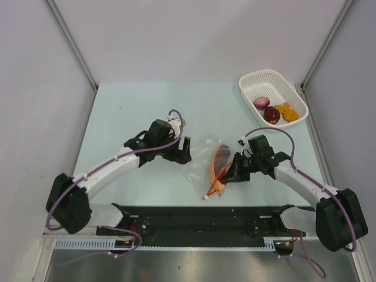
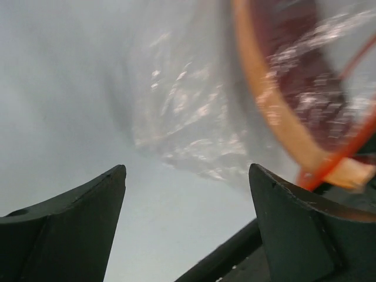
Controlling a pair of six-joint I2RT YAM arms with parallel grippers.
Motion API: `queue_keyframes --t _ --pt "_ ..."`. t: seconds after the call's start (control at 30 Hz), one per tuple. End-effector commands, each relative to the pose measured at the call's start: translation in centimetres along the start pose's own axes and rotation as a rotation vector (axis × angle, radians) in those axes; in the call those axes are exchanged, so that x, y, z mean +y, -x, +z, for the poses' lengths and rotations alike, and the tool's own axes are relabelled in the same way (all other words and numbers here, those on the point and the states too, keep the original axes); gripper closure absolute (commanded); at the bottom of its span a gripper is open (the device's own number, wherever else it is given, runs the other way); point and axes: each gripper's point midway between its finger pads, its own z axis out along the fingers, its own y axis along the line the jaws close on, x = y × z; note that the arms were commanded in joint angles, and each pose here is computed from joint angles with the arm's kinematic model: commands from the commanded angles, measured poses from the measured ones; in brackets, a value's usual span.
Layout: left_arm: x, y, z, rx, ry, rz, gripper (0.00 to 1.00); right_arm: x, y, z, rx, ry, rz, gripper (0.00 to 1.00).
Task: Open the zip-top bag and remove the fake food
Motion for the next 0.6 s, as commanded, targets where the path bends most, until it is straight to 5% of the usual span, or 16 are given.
queue_keyframes --t 0.0,0.13,0.3,0.4,0.47,0.57 --pt "-6.7 6.1 -6.4 -0.272 -0.171 0.125 0.13 1.8 1.1 -0.7 -0.022 0.037 -0.028 1.00" --pt "-13.6 6.3 -6.4 -0.308 -0.362 0.262 0.25 2.7 1.3 -1.7 -0.042 0.042 -0.025 1.00" --pt "-18.7 5.6 -3.7 -0.231 -0.411 0.374 0.17 4.1 1.7 -3.0 -0.065 0.053 -0.034 1.00" --pt "-18.5 5.9 -1.6 -0.219 -0.348 0.386 0.17 4.0 1.8 -3.1 -0.069 0.055 -0.027 1.00" --pt "-17.5 5.9 -0.3 -0.201 -0.281 0.391 0.31 4.2 1.8 -3.2 -0.077 0.064 -0.024 1.00" --pt "-16.8 6.5 0.3 -0.212 -0.230 0.410 0.35 4.4 1.9 -3.4 -0.086 0.072 -0.025 1.00"
